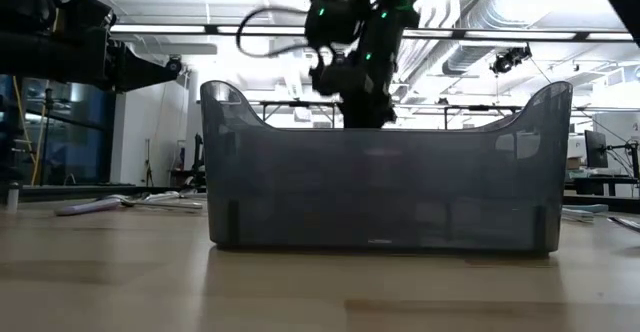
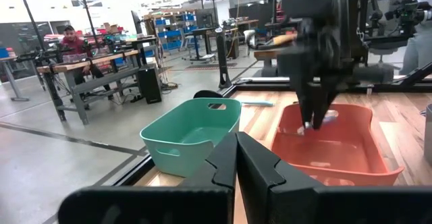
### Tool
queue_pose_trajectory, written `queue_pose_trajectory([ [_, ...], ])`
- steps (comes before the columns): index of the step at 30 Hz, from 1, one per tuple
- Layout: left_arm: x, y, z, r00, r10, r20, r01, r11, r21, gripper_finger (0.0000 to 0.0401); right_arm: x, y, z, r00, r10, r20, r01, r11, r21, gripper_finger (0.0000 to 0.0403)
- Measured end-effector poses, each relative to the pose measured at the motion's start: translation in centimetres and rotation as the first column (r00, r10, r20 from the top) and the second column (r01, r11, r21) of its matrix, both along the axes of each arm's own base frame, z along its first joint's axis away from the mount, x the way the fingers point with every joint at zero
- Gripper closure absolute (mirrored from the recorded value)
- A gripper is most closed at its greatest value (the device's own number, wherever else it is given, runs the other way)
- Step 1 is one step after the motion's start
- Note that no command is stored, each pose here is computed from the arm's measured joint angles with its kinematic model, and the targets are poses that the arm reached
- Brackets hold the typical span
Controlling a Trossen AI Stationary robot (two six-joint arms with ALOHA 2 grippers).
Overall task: Sort silverware by color (type)
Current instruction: Put the top right violet spoon into the orange bin, then put the middle left white patterned spoon into the black bin
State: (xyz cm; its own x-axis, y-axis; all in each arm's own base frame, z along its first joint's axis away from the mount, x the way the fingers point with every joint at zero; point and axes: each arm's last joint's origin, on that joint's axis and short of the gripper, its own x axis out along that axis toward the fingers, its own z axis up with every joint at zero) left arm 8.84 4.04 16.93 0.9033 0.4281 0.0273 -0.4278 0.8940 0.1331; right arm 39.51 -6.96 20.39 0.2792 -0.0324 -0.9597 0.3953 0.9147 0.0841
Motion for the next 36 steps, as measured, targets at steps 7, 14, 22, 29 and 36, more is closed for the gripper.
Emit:
queue_pose_trajectory([
  [7, 0.0, 0.0, 0.0, 1.0, 0.0, 0.0, 0.0, 1.0, 0.0, 0.04, 1.0, -0.1, -3.3, 0.998, 0.025, -0.064, -0.023, 0.999, 0.023, 0.0391],
  [14, 0.0, 0.0, 0.0, 1.0, 0.0, 0.0, 0.0, 1.0, 0.0, 0.04, 1.7, -0.1, -4.7, 0.997, 0.049, -0.054, -0.048, 0.999, 0.017, 0.0387],
  [22, 0.0, 0.0, 0.0, 1.0, 0.0, 0.0, 0.0, 1.0, 0.0, 0.04, 2.2, 2.3, -3.9, 0.961, 0.274, -0.019, -0.275, 0.96, -0.052, 0.0331],
  [29, 0.0, 0.0, 0.0, 1.0, 0.0, 0.0, 0.0, 1.0, 0.0, 0.04, 2.2, 3.9, -1.7, 0.926, 0.376, -0.013, -0.369, 0.9, -0.232, 0.0397],
  [36, 0.0, 0.0, 0.0, 1.0, 0.0, 0.0, 0.0, 1.0, 0.0, 0.04, 2.6, 4.9, -0.3, 0.889, 0.432, 0.152, -0.358, 0.863, -0.356, 0.04],
])
